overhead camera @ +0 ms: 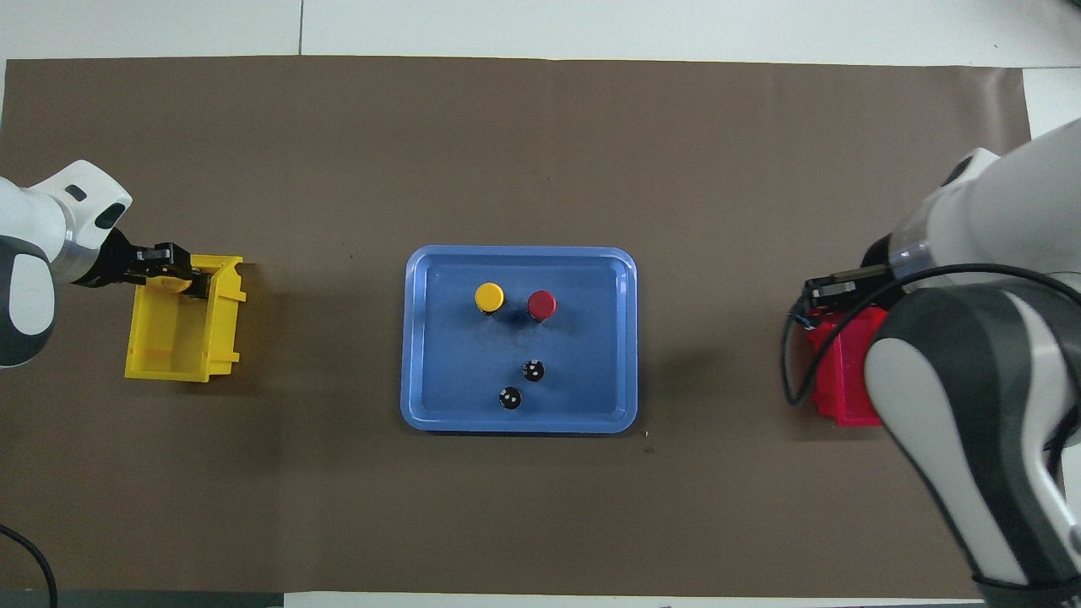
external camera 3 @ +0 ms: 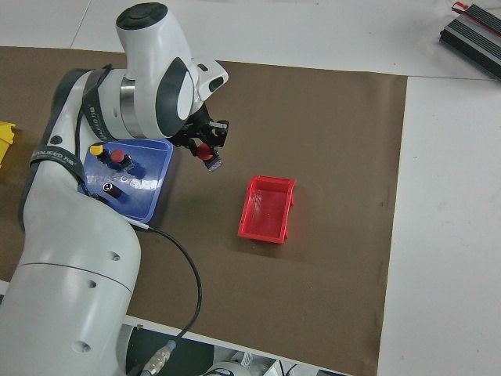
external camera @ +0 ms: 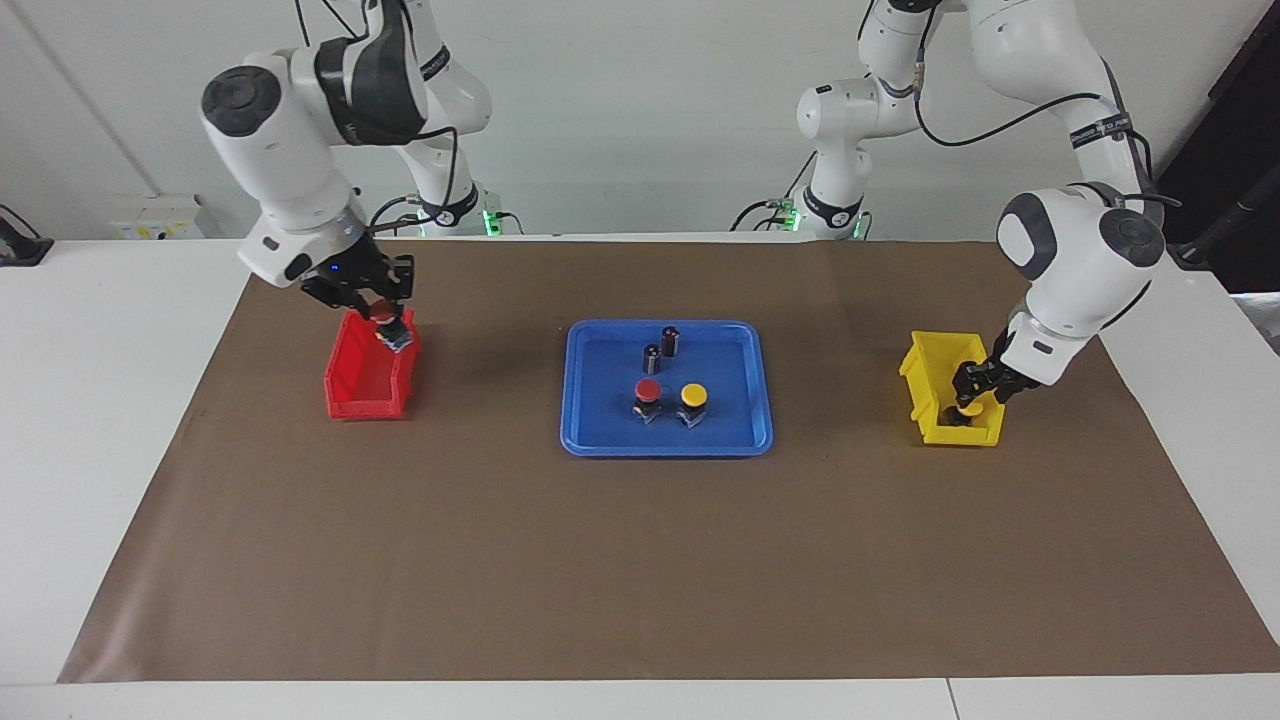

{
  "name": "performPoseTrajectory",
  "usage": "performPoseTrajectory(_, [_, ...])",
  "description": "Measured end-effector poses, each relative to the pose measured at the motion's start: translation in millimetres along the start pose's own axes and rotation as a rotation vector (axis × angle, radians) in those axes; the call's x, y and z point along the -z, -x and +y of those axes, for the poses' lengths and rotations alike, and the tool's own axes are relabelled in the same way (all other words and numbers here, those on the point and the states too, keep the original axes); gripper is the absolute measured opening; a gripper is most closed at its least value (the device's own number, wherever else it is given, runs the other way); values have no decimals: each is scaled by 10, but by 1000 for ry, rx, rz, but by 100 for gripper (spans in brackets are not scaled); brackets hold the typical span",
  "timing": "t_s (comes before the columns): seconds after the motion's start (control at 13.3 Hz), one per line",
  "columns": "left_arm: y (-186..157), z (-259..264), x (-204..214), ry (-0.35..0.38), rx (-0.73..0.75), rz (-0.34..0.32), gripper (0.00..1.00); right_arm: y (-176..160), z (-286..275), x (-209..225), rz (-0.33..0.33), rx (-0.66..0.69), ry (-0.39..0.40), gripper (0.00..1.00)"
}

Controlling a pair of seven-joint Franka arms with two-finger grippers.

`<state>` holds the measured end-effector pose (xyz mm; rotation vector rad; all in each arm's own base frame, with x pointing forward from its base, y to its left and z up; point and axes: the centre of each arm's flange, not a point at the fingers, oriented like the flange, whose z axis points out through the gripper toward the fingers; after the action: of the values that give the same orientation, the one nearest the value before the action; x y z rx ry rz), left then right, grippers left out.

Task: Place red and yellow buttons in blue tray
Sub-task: 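Carry the second red button into the tray with the right gripper and release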

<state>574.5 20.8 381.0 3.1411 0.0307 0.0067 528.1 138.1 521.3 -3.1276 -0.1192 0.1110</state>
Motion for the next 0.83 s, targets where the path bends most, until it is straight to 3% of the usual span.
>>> performPoseTrajectory(0.15, [12,37,-29,0,-6,7,65,-35,-895,-184,57,-32,-16,42])
performPoseTrajectory(0.3, [16,70,-56,0,-12,19,65,-118,-1391,-512,95,-34,-38,42])
performPoseTrajectory(0.83, [41,53,-109,0,-9,15,56,-284,-1339,-1192,129,-59,-59,42])
